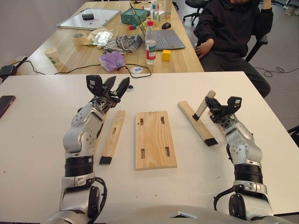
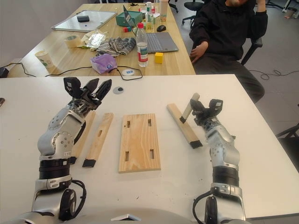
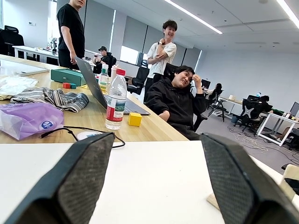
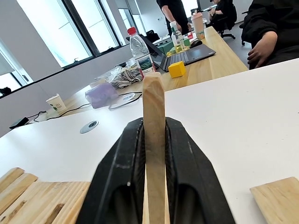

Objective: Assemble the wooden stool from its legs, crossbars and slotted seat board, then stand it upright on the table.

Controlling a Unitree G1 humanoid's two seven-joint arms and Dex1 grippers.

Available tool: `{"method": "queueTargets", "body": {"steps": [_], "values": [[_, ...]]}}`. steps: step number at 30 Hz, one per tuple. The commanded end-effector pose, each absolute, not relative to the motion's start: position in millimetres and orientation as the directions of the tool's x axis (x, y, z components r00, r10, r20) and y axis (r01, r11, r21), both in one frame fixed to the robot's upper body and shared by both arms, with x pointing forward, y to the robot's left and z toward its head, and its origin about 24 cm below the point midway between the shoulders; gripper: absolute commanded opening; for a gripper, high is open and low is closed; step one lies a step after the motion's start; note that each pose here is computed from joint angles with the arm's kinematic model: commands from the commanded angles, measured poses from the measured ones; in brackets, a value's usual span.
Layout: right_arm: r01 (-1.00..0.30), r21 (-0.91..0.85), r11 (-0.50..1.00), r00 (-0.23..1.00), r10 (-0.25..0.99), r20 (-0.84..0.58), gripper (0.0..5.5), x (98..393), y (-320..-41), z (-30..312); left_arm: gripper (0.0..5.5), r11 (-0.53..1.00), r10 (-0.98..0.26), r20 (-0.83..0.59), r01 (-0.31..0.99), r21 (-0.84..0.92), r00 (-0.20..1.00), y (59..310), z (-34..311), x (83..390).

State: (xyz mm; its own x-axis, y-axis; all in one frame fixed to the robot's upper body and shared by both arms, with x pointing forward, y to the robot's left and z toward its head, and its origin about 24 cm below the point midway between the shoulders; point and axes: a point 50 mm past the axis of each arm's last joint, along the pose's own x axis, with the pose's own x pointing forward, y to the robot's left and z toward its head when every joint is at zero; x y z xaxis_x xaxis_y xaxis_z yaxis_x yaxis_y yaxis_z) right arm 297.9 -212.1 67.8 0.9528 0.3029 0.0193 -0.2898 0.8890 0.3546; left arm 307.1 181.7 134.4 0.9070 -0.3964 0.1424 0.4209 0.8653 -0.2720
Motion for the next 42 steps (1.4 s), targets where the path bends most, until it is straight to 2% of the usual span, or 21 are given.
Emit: {"method": "queueTargets", "body": {"steps": [1,6,11,17,24,30,42], "values": [[-0.298,0.325,0.898,0.949,0.315,-0.001,0.4,295.7,-209.2,63.9,3.36,0.871,-0.394,0.148,0.42,-0.254,0.907,181.7,137.2,307.1],[-0.338,0.193,0.921,0.939,0.344,0.002,0.4,281.3,-204.1,54.8,3.36,0.873,-0.389,0.148,0.415,-0.256,0.909,182.8,136.9,305.9],[-0.329,0.231,0.916,0.934,0.351,-0.062,0.4,263.4,-197.4,30.8,3.36,0.873,-0.389,0.148,0.415,-0.256,0.909,182.2,137.1,306.0],[-0.322,0.294,0.9,0.939,0.344,-0.026,0.4,266.2,-204.6,48.7,3.36,0.875,-0.386,0.147,0.412,-0.255,0.911,182.6,136.6,305.0],[-0.356,0.352,0.866,0.933,0.353,0.076,0.4,277.2,-199.8,91.5,3.36,0.879,-0.373,0.146,0.399,-0.261,0.916,184.0,136.2,303.7],[-0.378,0.343,0.86,0.924,0.376,0.074,0.4,276.5,-195.3,97.0,3.36,0.88,-0.369,0.142,0.395,-0.264,0.918,184.2,135.6,303.2],[-0.265,0.351,0.898,0.954,0.297,-0.04,0.4,262.5,-211.2,49.4,3.36,0.873,-0.395,0.132,0.416,-0.256,0.909,182.8,134.9,303.5]]}}
